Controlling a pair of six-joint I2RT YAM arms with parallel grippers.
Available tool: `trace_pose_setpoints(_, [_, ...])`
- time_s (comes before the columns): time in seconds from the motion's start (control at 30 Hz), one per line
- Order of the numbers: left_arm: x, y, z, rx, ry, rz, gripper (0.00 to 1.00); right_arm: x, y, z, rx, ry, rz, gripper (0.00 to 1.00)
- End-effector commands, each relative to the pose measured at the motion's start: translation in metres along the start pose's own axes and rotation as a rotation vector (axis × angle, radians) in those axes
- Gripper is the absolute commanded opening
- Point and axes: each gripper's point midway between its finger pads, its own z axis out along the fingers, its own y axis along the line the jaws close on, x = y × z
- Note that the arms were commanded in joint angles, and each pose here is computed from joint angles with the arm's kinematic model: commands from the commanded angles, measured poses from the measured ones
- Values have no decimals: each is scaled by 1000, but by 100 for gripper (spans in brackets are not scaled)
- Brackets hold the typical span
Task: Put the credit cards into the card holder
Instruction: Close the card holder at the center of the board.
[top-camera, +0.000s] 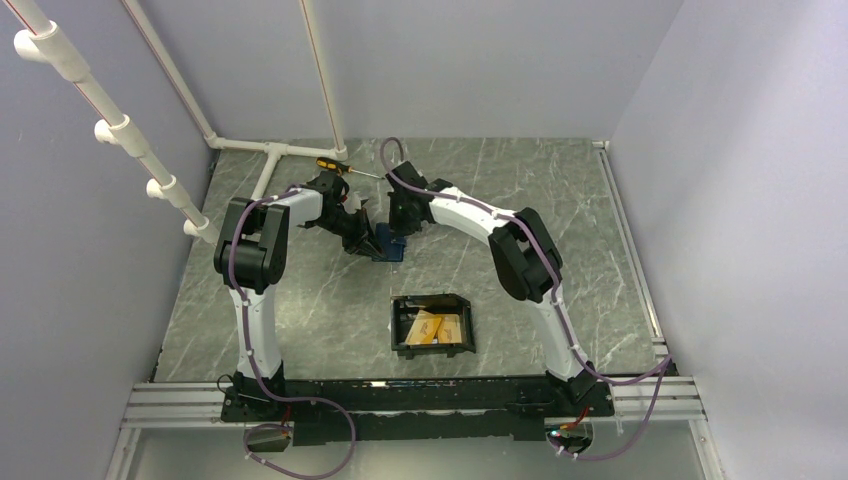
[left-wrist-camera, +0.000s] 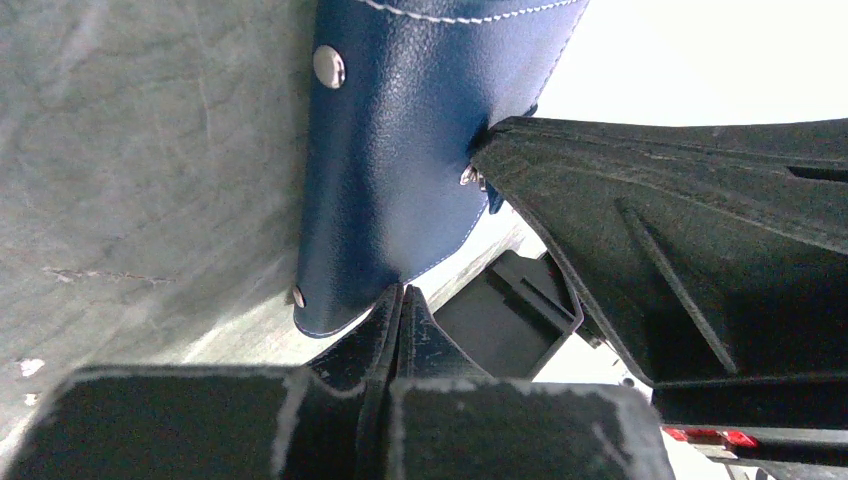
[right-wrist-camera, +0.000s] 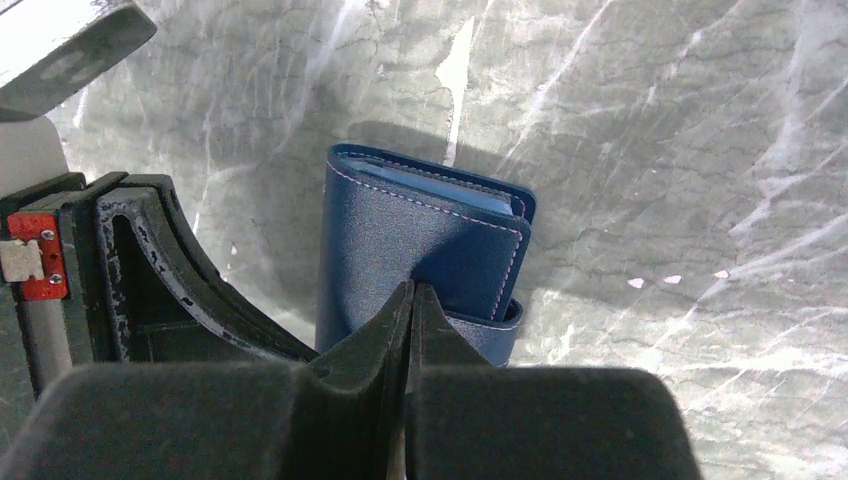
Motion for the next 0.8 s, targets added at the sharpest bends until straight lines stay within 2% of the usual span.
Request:
trace_pose_setpoints(0.0, [3, 14, 2, -60, 0, 9, 0, 52, -25, 15, 158, 112, 73, 0])
trace_pose_setpoints(0.3, [5, 9, 1, -24, 17, -20, 0, 57, -29, 8, 223, -37, 150, 0])
trace_pose_setpoints(0.77, [3, -7, 1, 74, 37, -110, 0, 66, -35, 19, 213, -206, 291, 0])
